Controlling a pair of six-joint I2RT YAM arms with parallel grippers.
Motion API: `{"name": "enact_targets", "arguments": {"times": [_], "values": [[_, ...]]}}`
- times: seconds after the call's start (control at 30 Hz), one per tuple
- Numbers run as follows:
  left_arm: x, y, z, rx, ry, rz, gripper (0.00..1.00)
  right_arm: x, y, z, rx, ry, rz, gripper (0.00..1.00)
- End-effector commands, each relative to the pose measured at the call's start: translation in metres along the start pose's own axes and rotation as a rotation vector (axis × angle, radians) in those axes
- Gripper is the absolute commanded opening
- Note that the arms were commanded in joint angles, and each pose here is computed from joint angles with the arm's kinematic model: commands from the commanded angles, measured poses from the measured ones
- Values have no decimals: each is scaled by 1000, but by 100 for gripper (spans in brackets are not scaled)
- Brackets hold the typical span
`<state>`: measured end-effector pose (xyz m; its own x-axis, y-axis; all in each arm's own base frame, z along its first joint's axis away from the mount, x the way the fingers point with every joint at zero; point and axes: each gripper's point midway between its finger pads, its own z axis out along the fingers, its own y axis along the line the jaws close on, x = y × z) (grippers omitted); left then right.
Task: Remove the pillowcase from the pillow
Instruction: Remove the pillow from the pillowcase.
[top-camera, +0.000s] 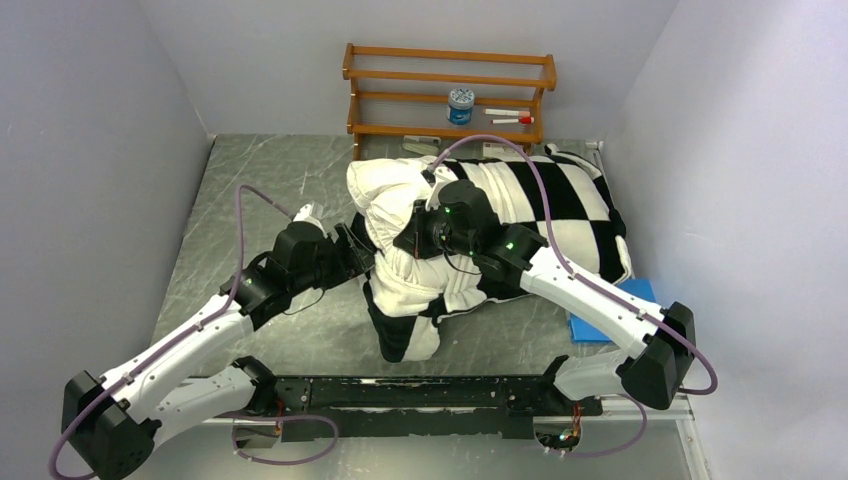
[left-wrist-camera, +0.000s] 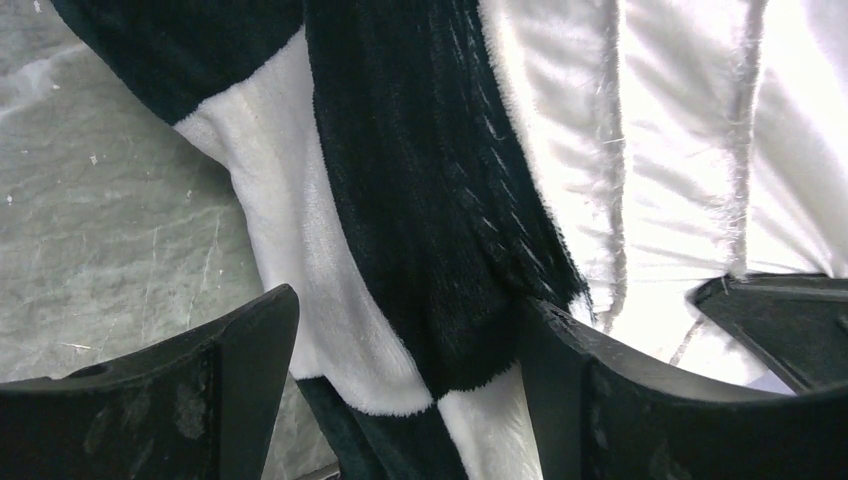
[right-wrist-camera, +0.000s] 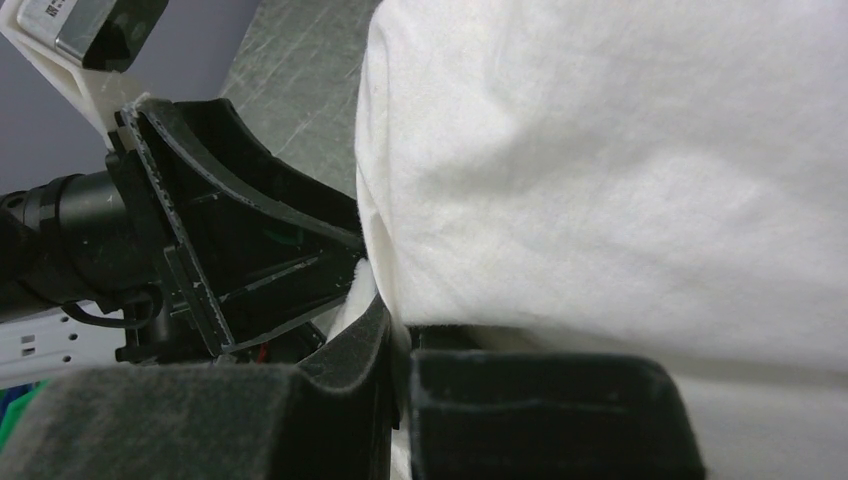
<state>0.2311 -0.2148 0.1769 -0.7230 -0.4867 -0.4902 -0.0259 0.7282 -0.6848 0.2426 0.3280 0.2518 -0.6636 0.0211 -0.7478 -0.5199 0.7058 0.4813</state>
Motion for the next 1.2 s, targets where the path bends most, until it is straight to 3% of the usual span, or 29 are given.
{"name": "enact_targets", "arguments": {"times": [0.0,0.3,0.37,0.6,0.73,0.87,0.93,1.03,1.17], "values": [[-11,-27,-13,95,-13,-27,83,-38,26,-10,-102,-130,9,0],[-38,-9,-39,-24,-153,-96,85,-37,26,-9,-106,-130,10,0],[-37,-17,-38,19,-141,-85,80,-37,27,-8,-112,-126,9,0],[-19,-34,-6,84,-22,-15,81,-38,29,-10,-117,-125,3,0],[-7,-27,13,71,23,-11,68,-40,30,-12,-118,-131,0,0],[4,17,13,-98,28,-24,20,-50,28,-13,-99,-168,-13,0],[18,43,7,-163,45,-36,6,-65,21,-13,-43,-216,-33,0],[51,86,-2,-242,107,-78,5,-101,24,-20,-8,-320,-57,0],[95,133,-7,-294,180,-145,5,-126,54,-30,-126,-394,-70,0]]}}
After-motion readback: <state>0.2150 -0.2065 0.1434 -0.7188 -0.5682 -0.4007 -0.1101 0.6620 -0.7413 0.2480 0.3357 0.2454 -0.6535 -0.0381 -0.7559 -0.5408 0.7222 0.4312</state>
